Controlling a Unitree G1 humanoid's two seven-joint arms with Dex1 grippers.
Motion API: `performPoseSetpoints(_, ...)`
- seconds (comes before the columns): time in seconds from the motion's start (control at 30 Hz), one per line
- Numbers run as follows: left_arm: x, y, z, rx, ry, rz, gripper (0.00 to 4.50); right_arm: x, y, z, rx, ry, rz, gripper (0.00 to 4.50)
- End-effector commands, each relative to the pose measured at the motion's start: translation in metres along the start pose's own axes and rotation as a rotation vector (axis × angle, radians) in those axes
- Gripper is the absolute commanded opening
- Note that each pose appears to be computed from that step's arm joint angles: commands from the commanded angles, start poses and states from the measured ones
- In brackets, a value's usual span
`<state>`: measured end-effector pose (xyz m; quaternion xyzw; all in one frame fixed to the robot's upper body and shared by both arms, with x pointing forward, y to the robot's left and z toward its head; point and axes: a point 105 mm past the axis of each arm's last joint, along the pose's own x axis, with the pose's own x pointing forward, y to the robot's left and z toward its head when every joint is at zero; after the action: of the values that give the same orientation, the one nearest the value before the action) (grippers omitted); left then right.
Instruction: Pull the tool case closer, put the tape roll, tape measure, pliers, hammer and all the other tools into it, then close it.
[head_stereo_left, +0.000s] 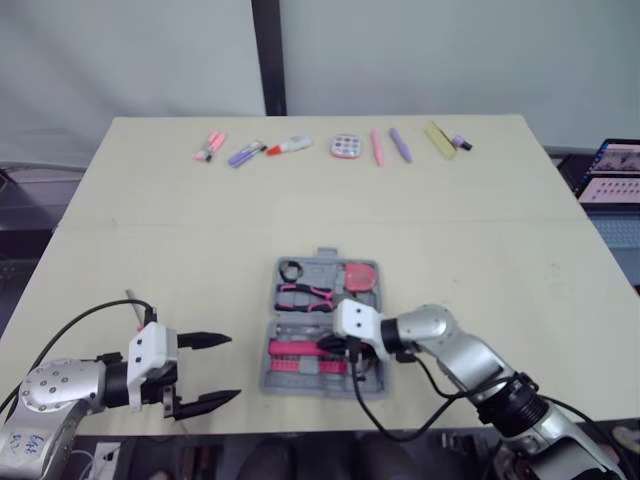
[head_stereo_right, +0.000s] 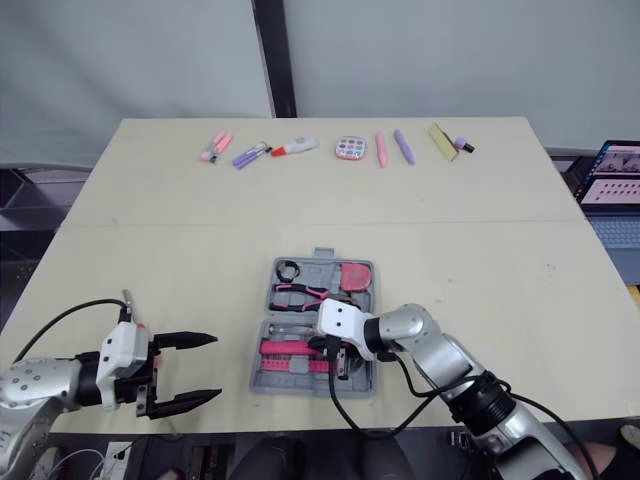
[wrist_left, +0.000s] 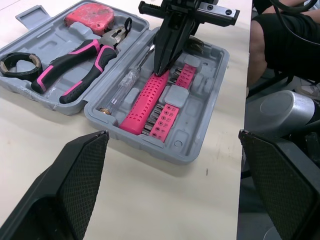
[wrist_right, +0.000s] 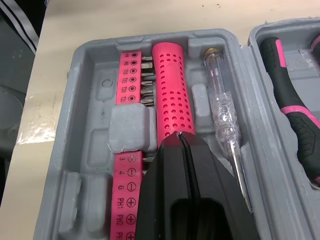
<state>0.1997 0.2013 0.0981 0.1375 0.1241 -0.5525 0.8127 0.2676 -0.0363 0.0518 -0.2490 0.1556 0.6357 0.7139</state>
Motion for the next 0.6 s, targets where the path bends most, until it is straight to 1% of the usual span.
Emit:
performPoseSetpoints(0.03, -0.004, -0.001, 0.006, 0.035, -0.002, 0.0, 4.5, 0.001, 0.013, -0.054, 0.1, 0.19, 0.024, 0.02)
performPoseSetpoints(0.27, -0.005, -0.002, 0.007, 0.033, -0.002, -0.005, 4.5, 0.003, 0.017, -0.066, 0.129, 0.225, 0.028, 0.02)
performPoseSetpoints(0.6, -0.004, -0.012, 0.008, 0.04, -0.001, -0.034, 4.5, 0.005, 0.028, -0.082, 0.184, 0.256, 0.043, 0.02)
